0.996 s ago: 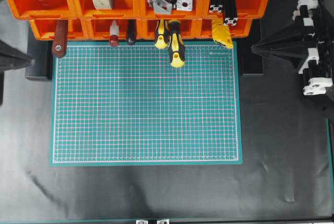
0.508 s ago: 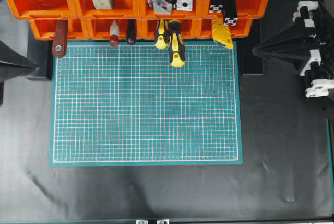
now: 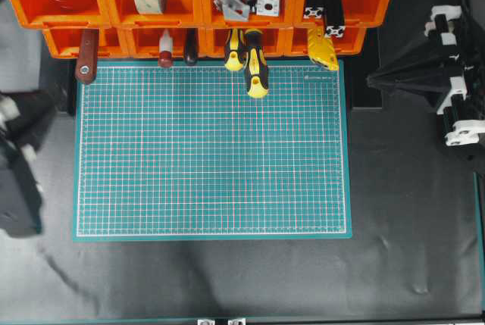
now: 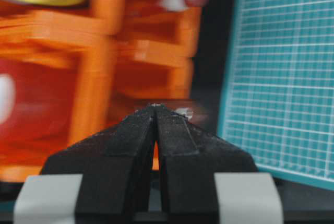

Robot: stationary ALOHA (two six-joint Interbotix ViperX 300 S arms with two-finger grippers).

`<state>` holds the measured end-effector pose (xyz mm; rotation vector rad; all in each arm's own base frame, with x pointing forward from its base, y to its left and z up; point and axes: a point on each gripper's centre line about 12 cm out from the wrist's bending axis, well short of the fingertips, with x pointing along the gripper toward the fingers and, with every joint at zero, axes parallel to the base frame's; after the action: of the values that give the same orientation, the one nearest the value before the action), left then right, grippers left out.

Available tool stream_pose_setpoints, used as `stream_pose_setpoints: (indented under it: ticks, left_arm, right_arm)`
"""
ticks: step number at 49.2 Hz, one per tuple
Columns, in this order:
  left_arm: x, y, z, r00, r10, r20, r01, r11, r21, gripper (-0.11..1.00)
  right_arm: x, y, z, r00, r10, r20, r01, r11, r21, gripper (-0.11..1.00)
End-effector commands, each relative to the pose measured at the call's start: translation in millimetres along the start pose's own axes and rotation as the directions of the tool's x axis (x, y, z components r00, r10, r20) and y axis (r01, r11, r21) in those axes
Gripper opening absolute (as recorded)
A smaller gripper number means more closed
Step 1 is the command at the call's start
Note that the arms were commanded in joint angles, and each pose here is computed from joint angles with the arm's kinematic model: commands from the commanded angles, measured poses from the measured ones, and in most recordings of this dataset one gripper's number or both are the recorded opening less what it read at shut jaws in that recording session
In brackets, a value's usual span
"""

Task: Pick scraper from container rack with left arm.
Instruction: 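Move the left gripper to the brown scraper handle hanging on the rack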

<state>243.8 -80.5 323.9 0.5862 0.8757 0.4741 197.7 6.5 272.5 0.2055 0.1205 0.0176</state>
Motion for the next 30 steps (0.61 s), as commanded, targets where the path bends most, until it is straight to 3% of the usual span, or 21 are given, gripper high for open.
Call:
stream_pose_setpoints:
  ticks: [1, 9, 19, 23, 30]
  left_arm:
    - [5.3, -5.0, -3.3, 1.0, 0.022, -0.007, -0.022, 1.0, 0.009, 0.0]
    - [8.7, -4.4, -9.0, 0.998, 0.05, -0.039, -0.05, 0.999, 0.012, 0.0]
    - [12.8, -5.4, -10.3, 0.999, 0.028, -0.021, -0.027, 1.0, 0.016, 0.04]
    - [17.6, -11.3, -11.8, 1.0, -0.003, 0.005, 0.003, 1.0, 0.023, 0.22]
    - [35.5, -20.5, -18.6, 0.999, -0.037, 0.014, 0.036, 0.999, 0.041, 0.64]
  right_arm:
    - [1.2, 3.0, 12.6, 1.0, 0.007, 0.025, -0.007, 1.0, 0.005, 0.01]
    - [0.9, 3.1, 11.1, 1.0, 0.007, 0.011, -0.007, 1.0, 0.004, 0.01]
    - [0.9, 2.6, 9.2, 1.0, 0.004, -0.001, -0.004, 1.0, 0.003, 0.01]
    - [0.6, 2.6, 9.3, 1.0, 0.004, -0.001, -0.004, 1.0, 0.003, 0.01]
    - [0.9, 2.6, 9.2, 1.0, 0.004, -0.001, -0.004, 1.0, 0.003, 0.01]
